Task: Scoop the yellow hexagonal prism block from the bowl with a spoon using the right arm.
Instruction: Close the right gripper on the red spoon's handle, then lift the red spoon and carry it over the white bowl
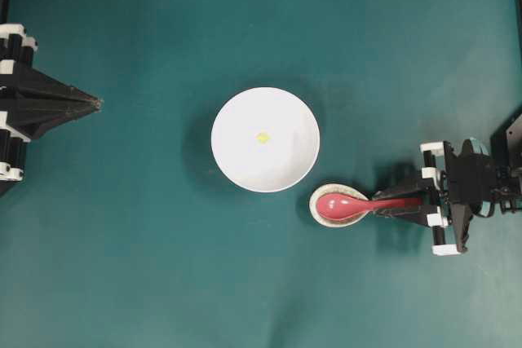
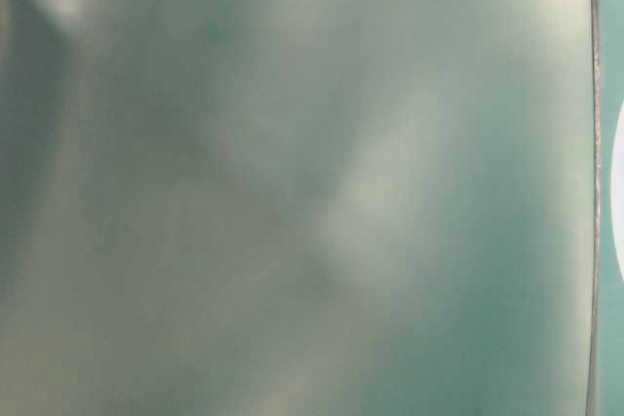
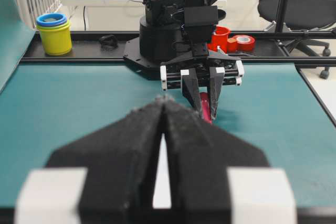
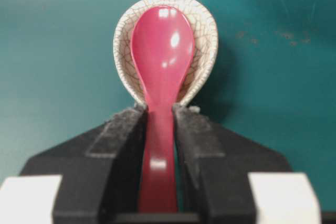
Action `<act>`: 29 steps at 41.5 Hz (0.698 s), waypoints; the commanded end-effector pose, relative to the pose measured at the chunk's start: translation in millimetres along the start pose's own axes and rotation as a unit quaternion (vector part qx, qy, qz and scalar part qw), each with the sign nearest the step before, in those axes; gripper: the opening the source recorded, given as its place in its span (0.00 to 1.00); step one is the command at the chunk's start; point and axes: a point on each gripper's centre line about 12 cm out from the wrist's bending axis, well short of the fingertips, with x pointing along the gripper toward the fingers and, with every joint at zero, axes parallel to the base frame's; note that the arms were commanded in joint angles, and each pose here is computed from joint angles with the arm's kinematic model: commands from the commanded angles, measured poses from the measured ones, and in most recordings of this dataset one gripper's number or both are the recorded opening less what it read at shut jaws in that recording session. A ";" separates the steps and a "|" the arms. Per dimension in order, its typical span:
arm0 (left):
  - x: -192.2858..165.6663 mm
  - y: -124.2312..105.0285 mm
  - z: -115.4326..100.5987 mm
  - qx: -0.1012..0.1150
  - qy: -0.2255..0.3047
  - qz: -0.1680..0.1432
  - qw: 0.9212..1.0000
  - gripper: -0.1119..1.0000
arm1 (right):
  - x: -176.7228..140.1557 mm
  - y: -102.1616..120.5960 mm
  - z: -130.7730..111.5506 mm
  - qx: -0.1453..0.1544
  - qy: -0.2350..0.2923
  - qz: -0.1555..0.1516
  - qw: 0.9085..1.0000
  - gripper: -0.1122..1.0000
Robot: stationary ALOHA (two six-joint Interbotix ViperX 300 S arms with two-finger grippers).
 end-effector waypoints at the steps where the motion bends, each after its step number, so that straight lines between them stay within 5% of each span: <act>1: 2.6 0.4 4.9 0.002 -0.005 0.001 1.000 0.10 | 0.6 2.7 6.2 0.004 -0.016 0.004 1.000 0.32; 16: 2.6 0.2 4.7 0.005 -0.005 0.000 1.000 0.10 | -8.6 6.7 45.1 0.031 -0.070 0.020 0.997 0.32; 29: 2.6 0.2 4.5 0.005 -0.004 0.000 1.000 0.10 | -13.2 4.3 98.6 0.031 -0.049 0.026 0.998 0.32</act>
